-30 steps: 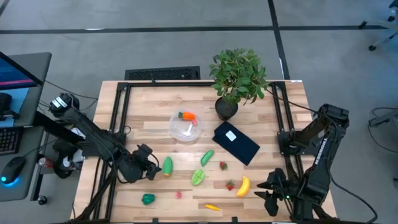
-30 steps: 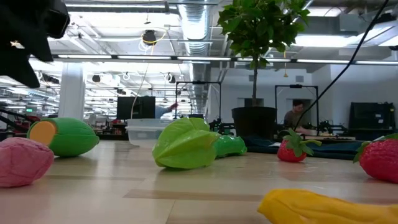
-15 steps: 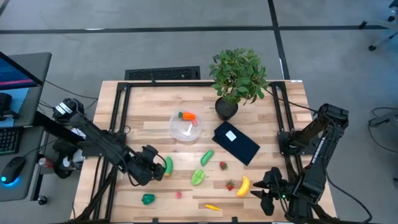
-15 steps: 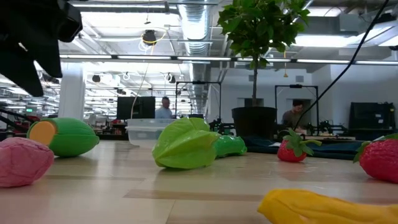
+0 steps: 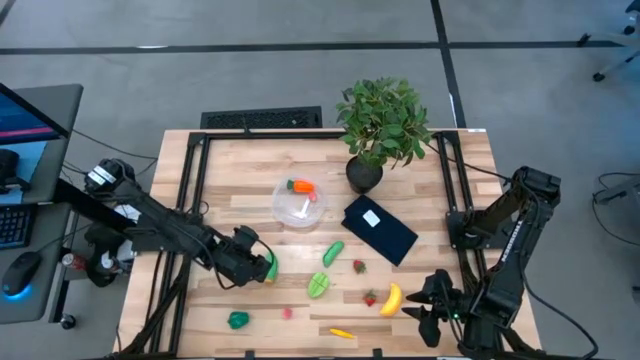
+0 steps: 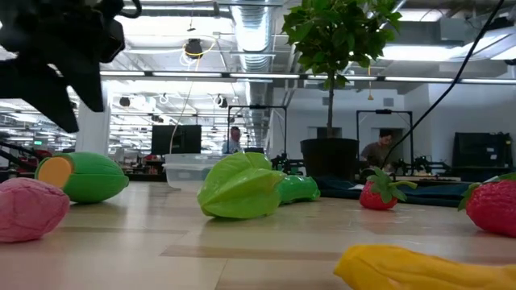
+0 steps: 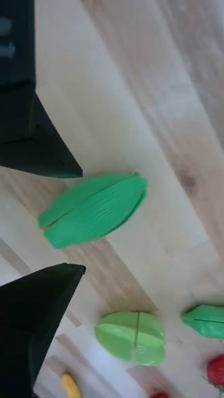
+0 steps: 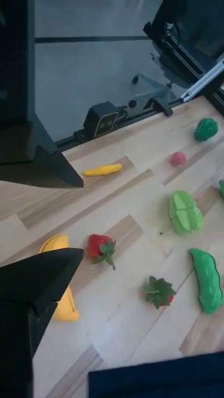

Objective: Pick and placing Produce into tupperware
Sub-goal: Put the green corn into the transparent bin

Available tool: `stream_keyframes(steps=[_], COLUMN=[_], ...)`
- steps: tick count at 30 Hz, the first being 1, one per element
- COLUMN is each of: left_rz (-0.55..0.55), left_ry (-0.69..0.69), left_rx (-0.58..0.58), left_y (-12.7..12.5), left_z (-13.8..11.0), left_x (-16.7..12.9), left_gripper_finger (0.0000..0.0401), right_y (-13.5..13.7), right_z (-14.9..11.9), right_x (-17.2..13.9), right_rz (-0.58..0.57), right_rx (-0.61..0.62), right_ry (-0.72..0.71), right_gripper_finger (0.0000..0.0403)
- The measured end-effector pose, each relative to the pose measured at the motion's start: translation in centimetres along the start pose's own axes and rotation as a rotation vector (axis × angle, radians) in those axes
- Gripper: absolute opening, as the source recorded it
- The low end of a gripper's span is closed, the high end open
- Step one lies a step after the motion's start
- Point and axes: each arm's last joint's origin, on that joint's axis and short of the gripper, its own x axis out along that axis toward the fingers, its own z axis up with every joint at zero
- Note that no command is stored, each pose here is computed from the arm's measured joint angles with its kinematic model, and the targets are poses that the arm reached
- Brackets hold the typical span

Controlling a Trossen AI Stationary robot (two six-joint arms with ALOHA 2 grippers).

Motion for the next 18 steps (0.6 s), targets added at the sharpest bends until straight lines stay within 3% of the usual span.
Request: stream_keyframes(steps=[6,18], left_rz=[0.001,-0.008], left_ry=[-0.029,-0.155], left_rx=[0.015,-0.005], left_y=[-0.1,-0.2], left_z=[0.8,1.2], left_x=[0.2,0.2], left_gripper_finger=[0.0251,0.0253], right_y=[0.0,0.0], right_z=[0.2,0.5], right_x=[0.2,0.4], right_rz=[-0.006,-0.015], right_rx=[0.005,0.011], right_ry=[-0.004,-0.009], right_gripper_finger=[0.016,0.0161])
